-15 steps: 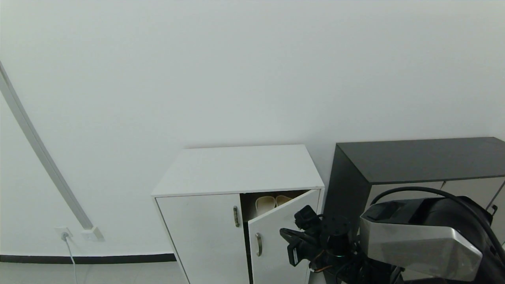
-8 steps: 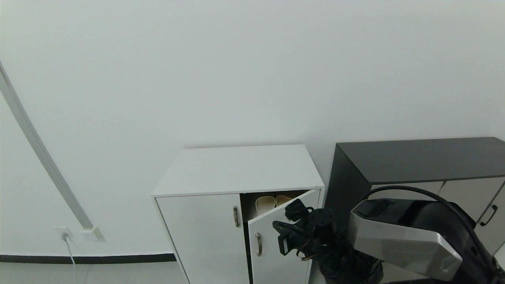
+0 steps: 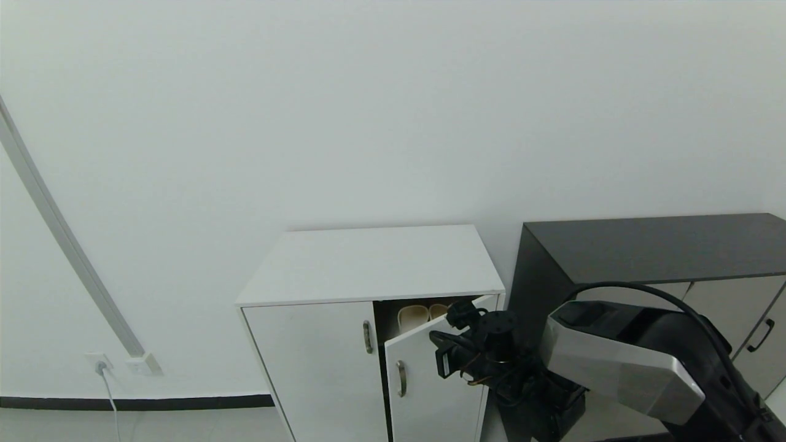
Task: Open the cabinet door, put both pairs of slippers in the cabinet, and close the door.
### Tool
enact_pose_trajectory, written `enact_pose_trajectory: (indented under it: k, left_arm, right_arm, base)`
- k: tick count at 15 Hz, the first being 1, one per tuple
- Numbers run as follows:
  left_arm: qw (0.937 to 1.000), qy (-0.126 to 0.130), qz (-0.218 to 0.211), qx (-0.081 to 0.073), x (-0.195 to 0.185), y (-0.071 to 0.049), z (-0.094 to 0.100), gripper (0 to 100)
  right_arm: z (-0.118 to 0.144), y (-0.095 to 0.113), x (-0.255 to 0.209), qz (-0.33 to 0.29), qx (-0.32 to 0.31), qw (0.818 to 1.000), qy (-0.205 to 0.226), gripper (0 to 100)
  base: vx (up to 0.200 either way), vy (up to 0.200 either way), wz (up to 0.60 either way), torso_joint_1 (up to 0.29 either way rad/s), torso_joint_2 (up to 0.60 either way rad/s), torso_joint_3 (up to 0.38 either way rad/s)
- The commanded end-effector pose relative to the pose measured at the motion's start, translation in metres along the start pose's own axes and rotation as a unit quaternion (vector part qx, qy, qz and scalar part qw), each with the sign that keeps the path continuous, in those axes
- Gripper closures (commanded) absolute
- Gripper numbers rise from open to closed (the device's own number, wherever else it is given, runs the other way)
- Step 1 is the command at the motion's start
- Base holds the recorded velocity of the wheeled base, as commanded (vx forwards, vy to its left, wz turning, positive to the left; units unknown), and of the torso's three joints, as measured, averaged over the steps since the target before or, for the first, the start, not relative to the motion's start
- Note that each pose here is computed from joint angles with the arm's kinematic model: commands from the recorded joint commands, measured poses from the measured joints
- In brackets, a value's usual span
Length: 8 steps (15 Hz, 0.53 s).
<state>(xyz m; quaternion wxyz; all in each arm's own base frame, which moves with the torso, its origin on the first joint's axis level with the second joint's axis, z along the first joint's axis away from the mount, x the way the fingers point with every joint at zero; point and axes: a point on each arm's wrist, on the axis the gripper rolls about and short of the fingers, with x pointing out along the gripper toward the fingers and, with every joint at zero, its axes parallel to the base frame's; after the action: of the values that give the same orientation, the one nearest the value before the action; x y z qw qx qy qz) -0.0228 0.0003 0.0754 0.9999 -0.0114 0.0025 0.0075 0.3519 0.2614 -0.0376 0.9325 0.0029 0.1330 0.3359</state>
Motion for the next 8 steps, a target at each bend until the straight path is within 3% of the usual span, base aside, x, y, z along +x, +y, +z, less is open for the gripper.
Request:
enact_pose_trajectory:
  k: [1,8]
  left_arm:
    - [1.0000,0.000,0.000,0.000,0.000,0.000,0.000,100]
    - [1.0000,0.001,0.000,0.000,0.000,0.000,0.000,100]
  right_arm:
    - [0.000,-0.007,0.005,-0.008,0.002,1.000,-0.004,100]
    - [0.007,-0.027,0.024,-0.034,0.006,0.999,-0.016,100]
  base:
    - [0.000,0.000,0.00,0.000,0.00,0.000]
    - [0.000,0.000,0.00,0.000,0.00,0.000]
